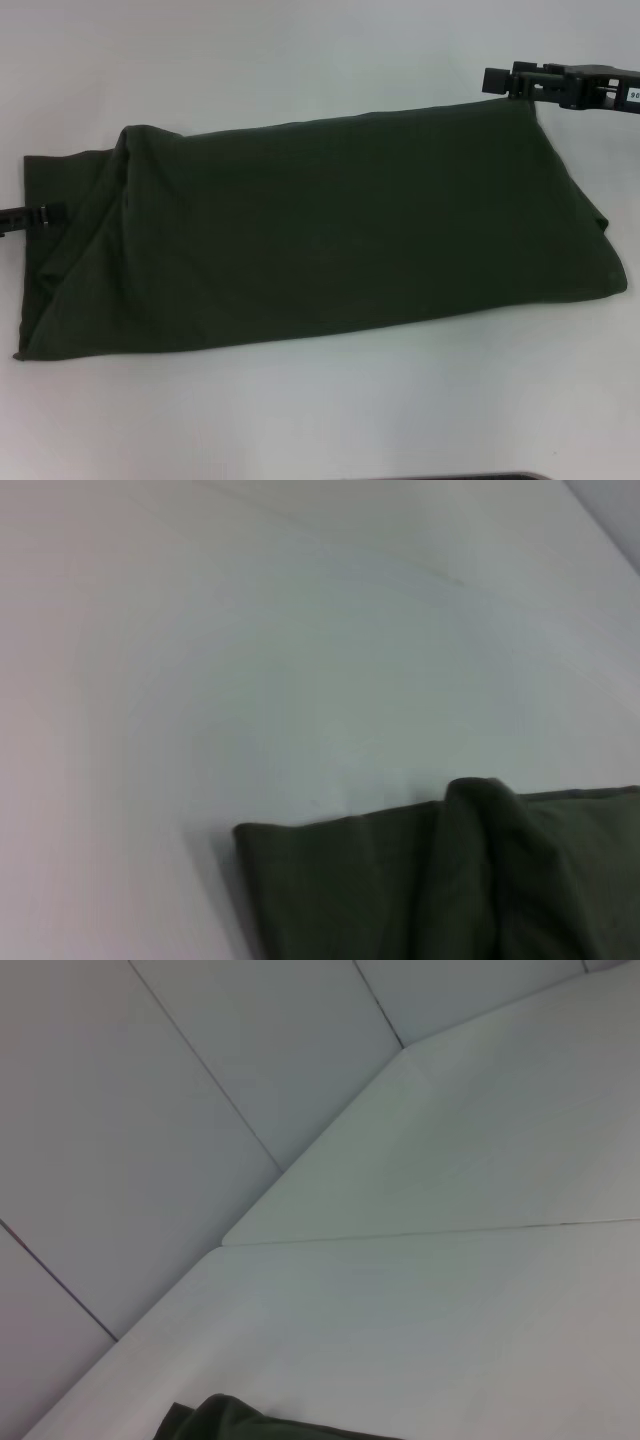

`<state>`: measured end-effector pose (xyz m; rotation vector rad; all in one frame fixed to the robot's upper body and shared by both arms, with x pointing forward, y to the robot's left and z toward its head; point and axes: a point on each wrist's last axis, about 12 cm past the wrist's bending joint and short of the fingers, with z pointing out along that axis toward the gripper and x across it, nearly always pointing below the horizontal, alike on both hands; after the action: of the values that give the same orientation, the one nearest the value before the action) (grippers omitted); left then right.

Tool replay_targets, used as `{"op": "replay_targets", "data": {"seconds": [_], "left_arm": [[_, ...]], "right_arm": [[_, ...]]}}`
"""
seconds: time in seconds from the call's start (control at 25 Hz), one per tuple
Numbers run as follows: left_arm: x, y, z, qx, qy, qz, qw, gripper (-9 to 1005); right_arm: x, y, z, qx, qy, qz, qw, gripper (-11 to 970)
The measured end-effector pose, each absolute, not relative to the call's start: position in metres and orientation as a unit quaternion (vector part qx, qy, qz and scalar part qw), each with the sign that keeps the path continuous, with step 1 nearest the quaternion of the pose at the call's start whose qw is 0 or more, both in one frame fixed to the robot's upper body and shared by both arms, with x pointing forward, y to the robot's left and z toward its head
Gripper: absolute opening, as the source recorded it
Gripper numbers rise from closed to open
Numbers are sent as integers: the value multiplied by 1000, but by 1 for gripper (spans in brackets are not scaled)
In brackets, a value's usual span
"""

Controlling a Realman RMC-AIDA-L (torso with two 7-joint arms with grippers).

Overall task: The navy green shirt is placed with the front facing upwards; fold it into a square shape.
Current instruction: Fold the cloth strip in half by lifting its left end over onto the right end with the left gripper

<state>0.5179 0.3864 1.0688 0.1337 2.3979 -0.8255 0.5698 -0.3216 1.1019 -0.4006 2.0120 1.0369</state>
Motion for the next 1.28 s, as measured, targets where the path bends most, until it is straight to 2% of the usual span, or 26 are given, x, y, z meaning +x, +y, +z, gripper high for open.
{"op": "replay_targets", "data": {"seconds": [1.28], "left_arm": [[523,380,1063,63,912,-300,272,886]], "right_arm": [[569,-323,1100,-153,802,407,410,904]]}}
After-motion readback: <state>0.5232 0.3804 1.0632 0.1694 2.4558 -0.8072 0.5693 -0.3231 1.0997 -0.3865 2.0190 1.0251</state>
